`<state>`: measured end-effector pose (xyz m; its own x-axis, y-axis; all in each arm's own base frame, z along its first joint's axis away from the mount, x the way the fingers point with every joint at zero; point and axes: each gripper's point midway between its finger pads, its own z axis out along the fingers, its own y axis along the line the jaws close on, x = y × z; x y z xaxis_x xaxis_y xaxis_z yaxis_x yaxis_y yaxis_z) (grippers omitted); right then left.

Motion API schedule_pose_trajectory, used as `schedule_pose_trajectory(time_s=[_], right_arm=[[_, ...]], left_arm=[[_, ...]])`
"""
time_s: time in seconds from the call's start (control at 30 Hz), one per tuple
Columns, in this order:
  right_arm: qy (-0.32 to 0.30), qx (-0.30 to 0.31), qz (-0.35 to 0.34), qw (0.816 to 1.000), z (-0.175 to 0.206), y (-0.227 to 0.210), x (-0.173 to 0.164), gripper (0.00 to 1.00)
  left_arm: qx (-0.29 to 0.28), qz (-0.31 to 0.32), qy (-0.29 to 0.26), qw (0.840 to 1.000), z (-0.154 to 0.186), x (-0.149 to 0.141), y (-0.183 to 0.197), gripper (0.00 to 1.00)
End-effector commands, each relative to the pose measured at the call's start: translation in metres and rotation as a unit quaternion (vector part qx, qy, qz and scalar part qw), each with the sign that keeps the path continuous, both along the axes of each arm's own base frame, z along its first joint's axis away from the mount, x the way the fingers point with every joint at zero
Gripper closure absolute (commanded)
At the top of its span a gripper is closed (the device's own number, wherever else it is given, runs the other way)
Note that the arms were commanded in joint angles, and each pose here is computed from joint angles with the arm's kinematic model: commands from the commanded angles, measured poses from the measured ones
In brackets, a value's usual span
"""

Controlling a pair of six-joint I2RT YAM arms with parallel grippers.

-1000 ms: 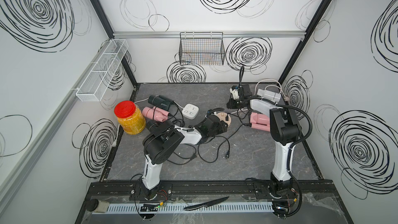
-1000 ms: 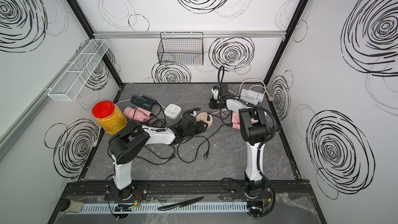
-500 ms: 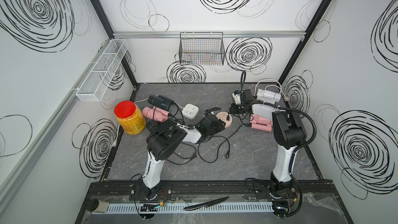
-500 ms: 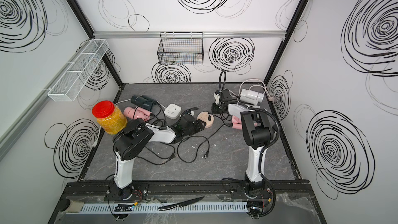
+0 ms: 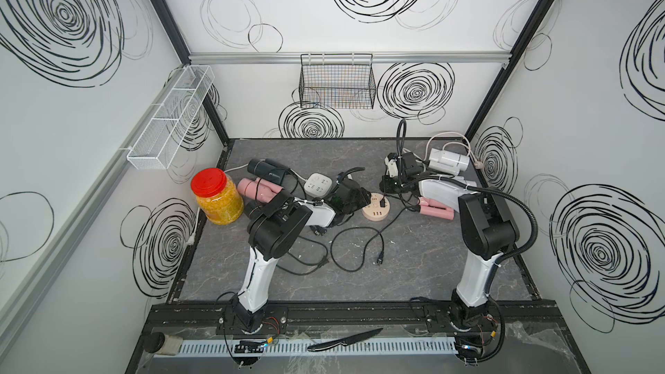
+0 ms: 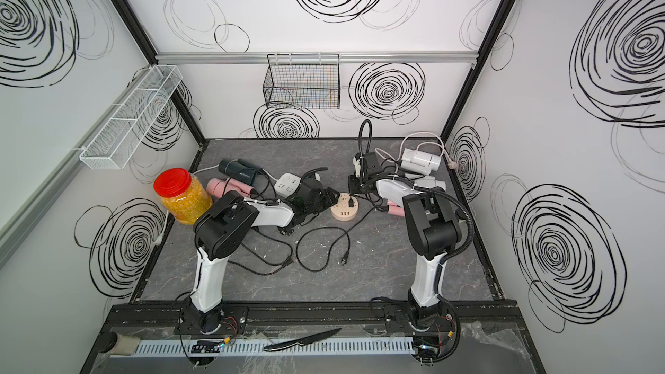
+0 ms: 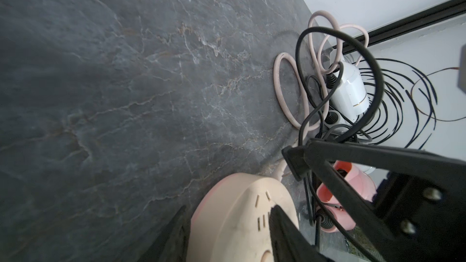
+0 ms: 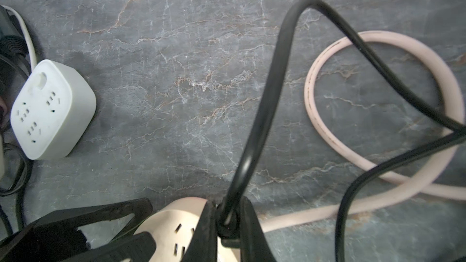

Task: Charge the blow dryers
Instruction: Move the socket to the center of the board.

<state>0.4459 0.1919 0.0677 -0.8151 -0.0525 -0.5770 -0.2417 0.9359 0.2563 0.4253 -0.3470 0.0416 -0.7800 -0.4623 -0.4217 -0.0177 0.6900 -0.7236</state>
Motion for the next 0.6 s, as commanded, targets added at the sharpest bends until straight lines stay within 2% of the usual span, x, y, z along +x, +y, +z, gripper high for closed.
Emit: schedule_pose_trajectory(time_s=[0.0,0.2,0.43,0.57], right_arm=[[0.001,-0.013,-0.038,0.999,-0.004,-0.013,0.006,0.95],[-0.032,0.007,0.005,0.999,0.026,0.004,0.013,0.94],[-0.06,0.022,0.085,0.994,0.047,0.028,-0.005,0.93],[-0.047,0.033,0.139,0.989,0.053,0.04,-0.015,0.92]], left_arm=[[0.015,-0.008,-0.013,1.0,0.005,0.003,0.004,0.46],[0.026,-0.037,-0.031,0.999,0.024,-0.006,0.013,0.46],[0.037,-0.083,-0.059,0.994,0.045,-0.014,0.03,0.46],[0.031,-0.117,-0.078,0.99,0.057,-0.012,0.044,0.45]])
